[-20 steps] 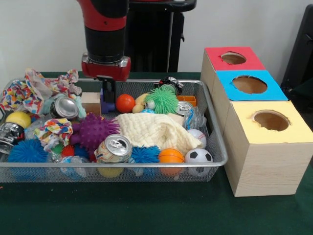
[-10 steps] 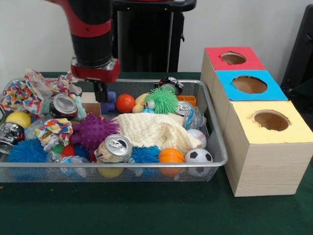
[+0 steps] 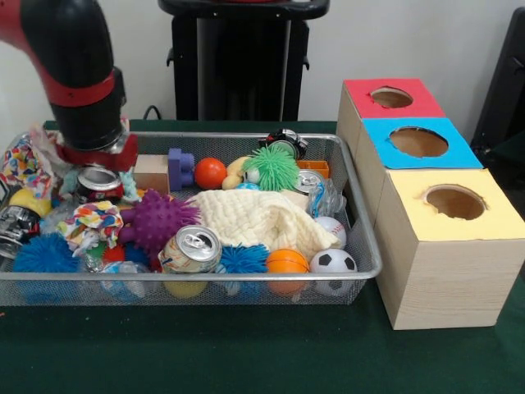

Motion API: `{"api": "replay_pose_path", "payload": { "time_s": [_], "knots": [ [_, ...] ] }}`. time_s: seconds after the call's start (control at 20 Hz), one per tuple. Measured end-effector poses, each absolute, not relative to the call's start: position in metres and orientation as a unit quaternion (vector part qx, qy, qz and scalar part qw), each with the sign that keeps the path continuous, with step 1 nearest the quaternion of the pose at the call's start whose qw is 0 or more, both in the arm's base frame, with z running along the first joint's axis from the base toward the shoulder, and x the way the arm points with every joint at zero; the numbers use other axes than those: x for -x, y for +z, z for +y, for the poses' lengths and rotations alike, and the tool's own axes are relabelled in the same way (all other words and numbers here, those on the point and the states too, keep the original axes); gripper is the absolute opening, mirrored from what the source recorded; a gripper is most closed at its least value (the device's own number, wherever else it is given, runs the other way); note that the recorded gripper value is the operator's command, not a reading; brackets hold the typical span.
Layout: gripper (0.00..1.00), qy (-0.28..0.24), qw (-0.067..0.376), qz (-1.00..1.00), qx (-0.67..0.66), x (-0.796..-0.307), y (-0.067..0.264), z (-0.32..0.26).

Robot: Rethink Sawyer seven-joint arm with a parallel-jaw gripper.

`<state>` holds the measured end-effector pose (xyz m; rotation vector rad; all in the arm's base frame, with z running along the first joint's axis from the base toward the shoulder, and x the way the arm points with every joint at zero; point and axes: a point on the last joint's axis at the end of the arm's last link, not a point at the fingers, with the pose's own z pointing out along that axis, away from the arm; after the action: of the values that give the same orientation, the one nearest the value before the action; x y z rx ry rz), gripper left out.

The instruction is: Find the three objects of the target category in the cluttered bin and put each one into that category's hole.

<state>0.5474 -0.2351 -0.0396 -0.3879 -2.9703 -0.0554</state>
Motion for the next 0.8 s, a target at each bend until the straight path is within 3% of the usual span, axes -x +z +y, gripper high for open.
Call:
{"api": "replay_pose_path", "payload": {
  "time_s": [0.8],
  "knots": [
    [0.0, -0.056, 0.101, -0.991, 0.073, -0.56, -0.06, -0.268]
  ]
}}
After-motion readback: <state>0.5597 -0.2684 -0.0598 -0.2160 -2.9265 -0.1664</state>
